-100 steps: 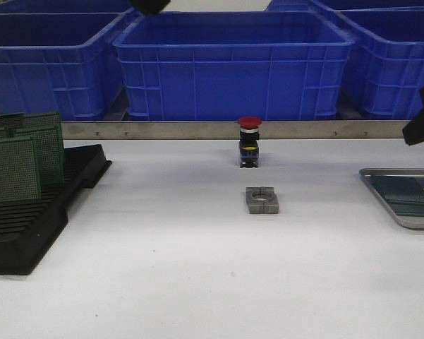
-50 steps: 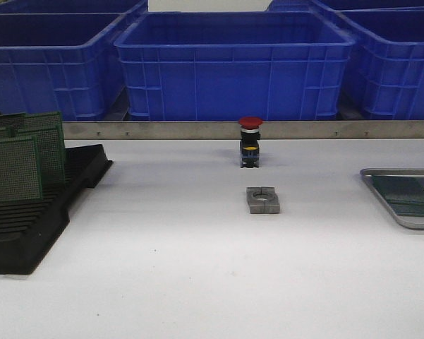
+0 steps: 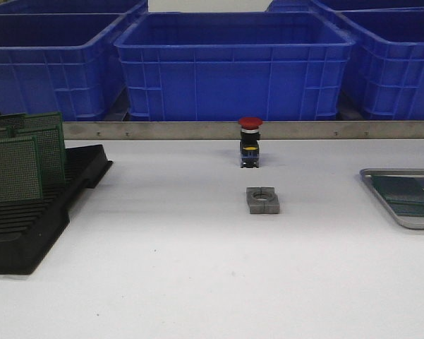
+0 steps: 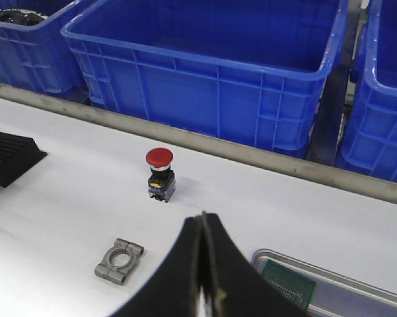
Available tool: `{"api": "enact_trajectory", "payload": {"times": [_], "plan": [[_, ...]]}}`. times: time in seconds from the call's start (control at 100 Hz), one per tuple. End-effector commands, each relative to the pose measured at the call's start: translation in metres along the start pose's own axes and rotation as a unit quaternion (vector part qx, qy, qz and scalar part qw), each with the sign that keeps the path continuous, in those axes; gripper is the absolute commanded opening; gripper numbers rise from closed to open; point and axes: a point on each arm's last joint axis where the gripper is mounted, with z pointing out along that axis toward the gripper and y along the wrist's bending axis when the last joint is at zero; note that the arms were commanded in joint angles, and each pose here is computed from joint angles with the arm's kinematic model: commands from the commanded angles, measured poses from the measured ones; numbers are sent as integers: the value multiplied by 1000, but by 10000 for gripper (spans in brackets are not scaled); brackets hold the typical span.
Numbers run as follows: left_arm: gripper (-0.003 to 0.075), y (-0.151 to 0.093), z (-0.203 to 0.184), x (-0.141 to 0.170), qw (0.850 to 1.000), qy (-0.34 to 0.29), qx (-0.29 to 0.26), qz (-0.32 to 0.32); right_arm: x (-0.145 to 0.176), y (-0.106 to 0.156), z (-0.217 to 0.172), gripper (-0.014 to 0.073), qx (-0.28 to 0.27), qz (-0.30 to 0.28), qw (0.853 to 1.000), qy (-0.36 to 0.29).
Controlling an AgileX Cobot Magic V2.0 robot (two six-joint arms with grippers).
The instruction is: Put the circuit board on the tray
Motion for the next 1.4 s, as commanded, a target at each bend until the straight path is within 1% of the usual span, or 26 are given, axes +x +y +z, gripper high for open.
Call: {"api": "enact_trajectory", "payload": {"times": [0.0,0.12,0.36,0.46,0.61,0.8,1.0,1.39], "plan": [[-20,-6,-31,0,995,-93,-41,-15,-11,8,-13,-112,0,5,999,-44],[-20,-16,-52,31,988,-133,-74,-24,-6,20,-29,-112,-3,-12,998,-68],[-20,-36,-85,99,969,-207,-131,-37,8,34,-60,-112,12,-31,993,-117],[-20,-46,-96,127,964,-222,-139,-36,15,41,-72,-112,13,-27,989,-144],[-20,-59,-109,166,956,-249,-149,-33,34,48,-83,-112,20,-33,986,-164],[-20,-71,-116,205,949,-274,-154,-27,51,54,-90,-112,19,-41,983,-179],[-20,-77,-116,226,945,-285,-155,-25,54,56,-90,-112,7,-37,982,-183],[-20,-77,-115,228,947,-282,-154,-25,54,58,-90,-112,-3,-39,982,-183]]}}
